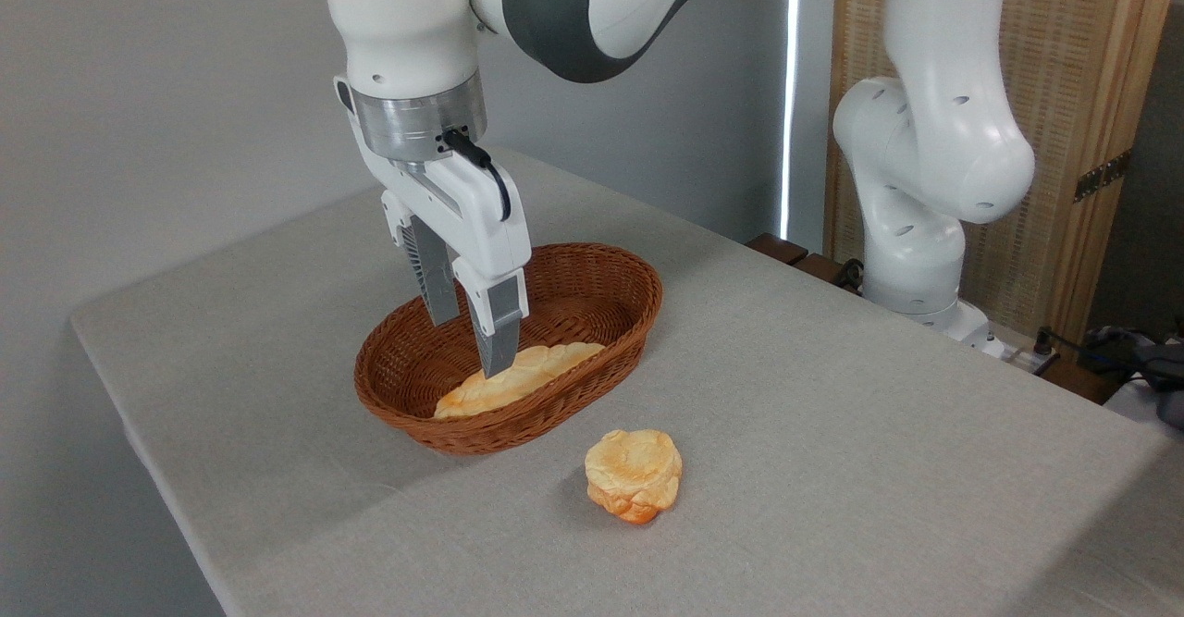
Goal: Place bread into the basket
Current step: 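Move the gripper from the basket down over the golden bread roll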
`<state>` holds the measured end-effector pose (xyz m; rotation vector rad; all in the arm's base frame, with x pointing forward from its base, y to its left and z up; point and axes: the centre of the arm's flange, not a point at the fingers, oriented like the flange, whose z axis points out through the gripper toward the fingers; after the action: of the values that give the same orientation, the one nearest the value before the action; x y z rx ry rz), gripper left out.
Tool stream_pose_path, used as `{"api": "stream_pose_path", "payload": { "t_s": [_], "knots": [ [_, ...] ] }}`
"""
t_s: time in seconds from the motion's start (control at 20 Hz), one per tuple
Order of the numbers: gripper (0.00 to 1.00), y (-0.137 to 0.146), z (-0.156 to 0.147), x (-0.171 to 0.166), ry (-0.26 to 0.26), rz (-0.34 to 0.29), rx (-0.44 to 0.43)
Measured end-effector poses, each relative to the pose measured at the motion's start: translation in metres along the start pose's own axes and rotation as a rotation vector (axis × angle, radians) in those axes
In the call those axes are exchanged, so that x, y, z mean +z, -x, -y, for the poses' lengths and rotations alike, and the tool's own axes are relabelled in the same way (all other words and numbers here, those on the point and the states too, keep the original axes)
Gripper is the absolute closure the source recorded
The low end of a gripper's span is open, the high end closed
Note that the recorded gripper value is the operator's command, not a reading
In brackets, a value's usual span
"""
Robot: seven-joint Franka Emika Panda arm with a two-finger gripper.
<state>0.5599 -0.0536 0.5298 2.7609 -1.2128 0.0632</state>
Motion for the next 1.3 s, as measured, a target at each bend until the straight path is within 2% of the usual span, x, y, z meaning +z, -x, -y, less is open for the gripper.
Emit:
{"api": "stream_pose_path", "payload": {
  "t_s": [0.05,0.2,0.3,0.85,0.95,1.15,1.3],
  "knots": [
    [0.00,0.000,0.000,0.000,0.000,0.000,0.000],
    [0.00,-0.002,0.003,-0.028,-0.076,-0.003,0.020],
    [0.00,-0.002,0.003,-0.040,-0.096,-0.013,0.024],
    [0.00,0.002,0.007,-0.032,-0.076,0.016,0.015],
    [0.00,0.015,0.018,-0.032,-0.080,0.029,0.001],
    [0.00,0.057,0.037,-0.025,-0.073,0.069,0.048],
    [0.00,0.082,0.039,-0.006,-0.087,0.139,0.087]
  ]
}}
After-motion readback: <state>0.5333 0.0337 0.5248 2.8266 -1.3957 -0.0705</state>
